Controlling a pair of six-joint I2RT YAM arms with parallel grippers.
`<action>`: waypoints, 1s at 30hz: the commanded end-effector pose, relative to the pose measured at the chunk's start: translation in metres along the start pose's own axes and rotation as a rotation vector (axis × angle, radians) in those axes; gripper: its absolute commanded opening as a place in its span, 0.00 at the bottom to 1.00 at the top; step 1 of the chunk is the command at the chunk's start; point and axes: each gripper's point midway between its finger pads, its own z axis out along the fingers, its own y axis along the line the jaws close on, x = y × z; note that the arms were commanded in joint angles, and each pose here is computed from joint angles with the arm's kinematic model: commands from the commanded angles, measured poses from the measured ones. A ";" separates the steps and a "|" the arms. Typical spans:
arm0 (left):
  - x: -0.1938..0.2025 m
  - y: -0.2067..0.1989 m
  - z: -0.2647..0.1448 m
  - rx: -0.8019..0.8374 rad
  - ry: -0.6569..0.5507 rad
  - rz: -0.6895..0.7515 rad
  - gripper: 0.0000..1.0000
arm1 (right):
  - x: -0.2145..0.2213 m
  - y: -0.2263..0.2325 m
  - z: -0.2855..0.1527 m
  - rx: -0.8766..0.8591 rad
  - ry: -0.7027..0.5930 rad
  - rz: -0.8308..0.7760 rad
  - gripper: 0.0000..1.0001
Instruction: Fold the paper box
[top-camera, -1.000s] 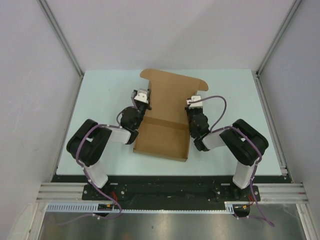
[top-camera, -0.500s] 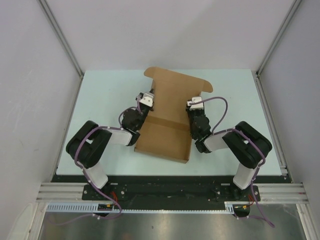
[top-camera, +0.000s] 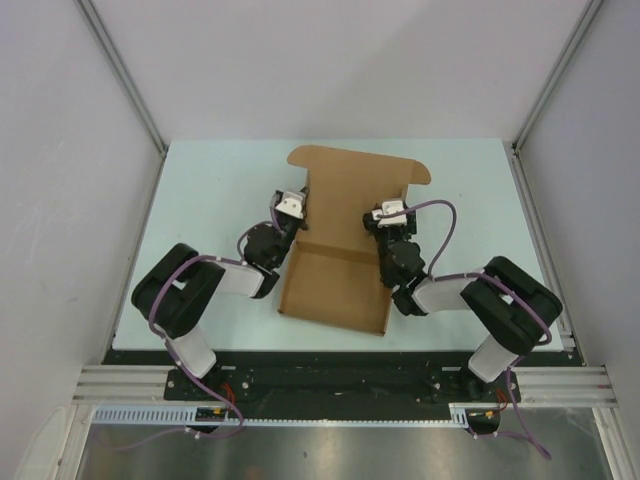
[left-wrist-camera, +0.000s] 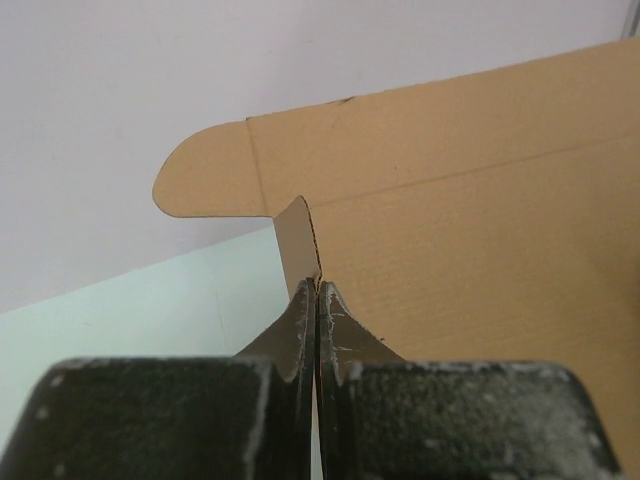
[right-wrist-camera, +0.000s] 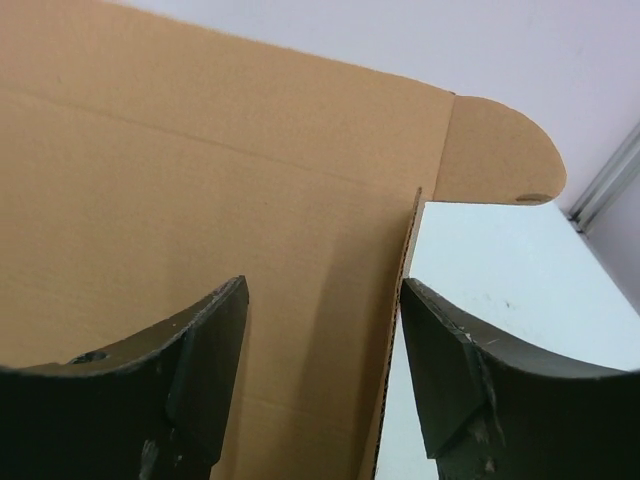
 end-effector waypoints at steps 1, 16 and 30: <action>-0.104 -0.018 0.000 0.071 -0.403 -0.147 0.00 | -0.105 -0.018 -0.007 0.020 -0.284 0.226 0.68; -0.101 -0.012 0.002 0.043 -0.395 -0.163 0.01 | -0.142 -0.059 -0.025 0.034 -0.238 0.230 0.73; -0.084 -0.009 -0.003 0.028 -0.347 -0.198 0.01 | -0.114 -0.131 0.006 0.072 0.004 0.506 0.74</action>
